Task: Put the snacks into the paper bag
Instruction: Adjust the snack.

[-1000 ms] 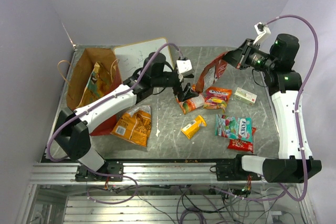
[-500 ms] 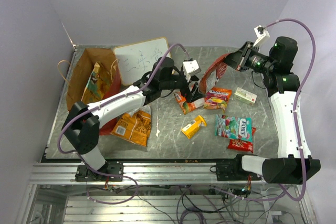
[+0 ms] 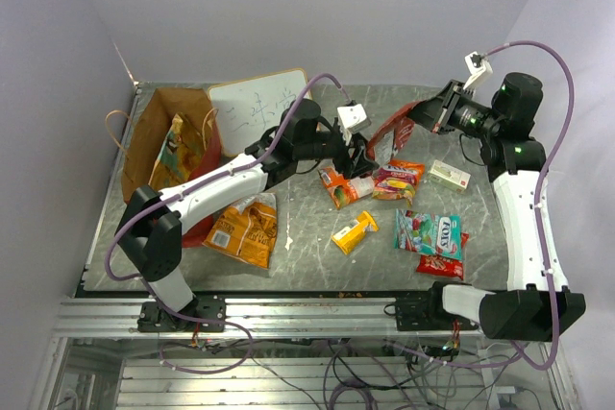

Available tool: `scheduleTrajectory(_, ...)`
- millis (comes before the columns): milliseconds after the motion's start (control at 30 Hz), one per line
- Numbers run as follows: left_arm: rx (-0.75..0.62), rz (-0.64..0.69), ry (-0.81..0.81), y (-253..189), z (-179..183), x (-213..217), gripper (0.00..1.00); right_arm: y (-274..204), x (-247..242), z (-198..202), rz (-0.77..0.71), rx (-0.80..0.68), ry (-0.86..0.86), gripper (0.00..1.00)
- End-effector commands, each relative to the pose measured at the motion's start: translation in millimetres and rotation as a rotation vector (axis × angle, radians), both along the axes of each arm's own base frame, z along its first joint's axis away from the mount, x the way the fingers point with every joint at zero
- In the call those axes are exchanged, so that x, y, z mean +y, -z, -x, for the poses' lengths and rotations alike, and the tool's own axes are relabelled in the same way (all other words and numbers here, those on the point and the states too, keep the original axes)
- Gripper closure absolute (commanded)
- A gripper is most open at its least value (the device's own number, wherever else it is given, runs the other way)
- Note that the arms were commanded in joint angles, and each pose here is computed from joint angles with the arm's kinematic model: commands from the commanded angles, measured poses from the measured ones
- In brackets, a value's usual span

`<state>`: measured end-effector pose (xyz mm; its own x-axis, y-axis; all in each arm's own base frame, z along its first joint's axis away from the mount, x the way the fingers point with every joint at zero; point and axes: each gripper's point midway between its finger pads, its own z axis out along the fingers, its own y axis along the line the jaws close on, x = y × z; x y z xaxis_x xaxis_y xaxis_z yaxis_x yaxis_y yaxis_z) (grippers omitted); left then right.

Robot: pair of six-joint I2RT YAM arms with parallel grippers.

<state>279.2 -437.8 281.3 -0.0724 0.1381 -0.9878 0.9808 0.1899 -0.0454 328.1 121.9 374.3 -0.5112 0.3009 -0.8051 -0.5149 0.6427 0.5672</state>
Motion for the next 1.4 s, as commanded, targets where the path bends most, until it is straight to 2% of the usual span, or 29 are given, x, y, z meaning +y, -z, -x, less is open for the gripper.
scheduleTrajectory(0, -0.033, 0.044, 0.039, -25.8, 6.2, -6.1, 0.46, -14.8, -2.7, 5.4, -0.008, -0.06, 0.001, 1.0)
scheduleTrajectory(67, -0.038, 0.041, 0.032, -27.5, 5.0, -5.2, 0.53, -12.6, -4.1, 5.4, 0.0, -0.063, 0.006, 1.0)
scheduleTrajectory(333, -0.117, 0.003, -0.002, -41.5, 3.3, 10.6, 0.92, 1.7, -13.0, 1.0, 0.132, -0.139, 0.009, 0.98)
scheduleTrajectory(433, -0.162, -0.015, -0.019, -51.5, 5.7, 24.6, 0.93, 10.8, -15.8, 0.2, 0.217, -0.17, -0.03, 0.88)
scheduleTrajectory(600, -0.23, -0.075, -0.054, -63.9, 10.4, 50.1, 0.93, 26.6, -10.5, 6.2, 0.285, -0.181, -0.16, 0.65)
scheduleTrajectory(833, -0.251, -0.251, -0.177, -68.6, 7.0, 96.8, 0.93, 23.3, -2.9, 26.4, 0.334, -0.231, -0.313, 0.29)
scheduleTrajectory(967, -0.264, -0.343, -0.287, -81.4, 3.5, 132.5, 0.93, 10.6, -1.1, 40.3, 0.377, -0.314, -0.355, 0.23)
scheduleTrajectory(1067, -0.287, -0.364, -0.336, -101.5, 9.3, 158.3, 0.93, 10.9, -1.9, 46.5, 0.403, -0.344, -0.359, 0.21)
scheduleTrajectory(1367, -0.355, -0.319, -0.512, -168.5, 33.4, 255.5, 0.93, 63.9, -12.6, 35.3, 0.459, -0.27, -0.325, 0.22)
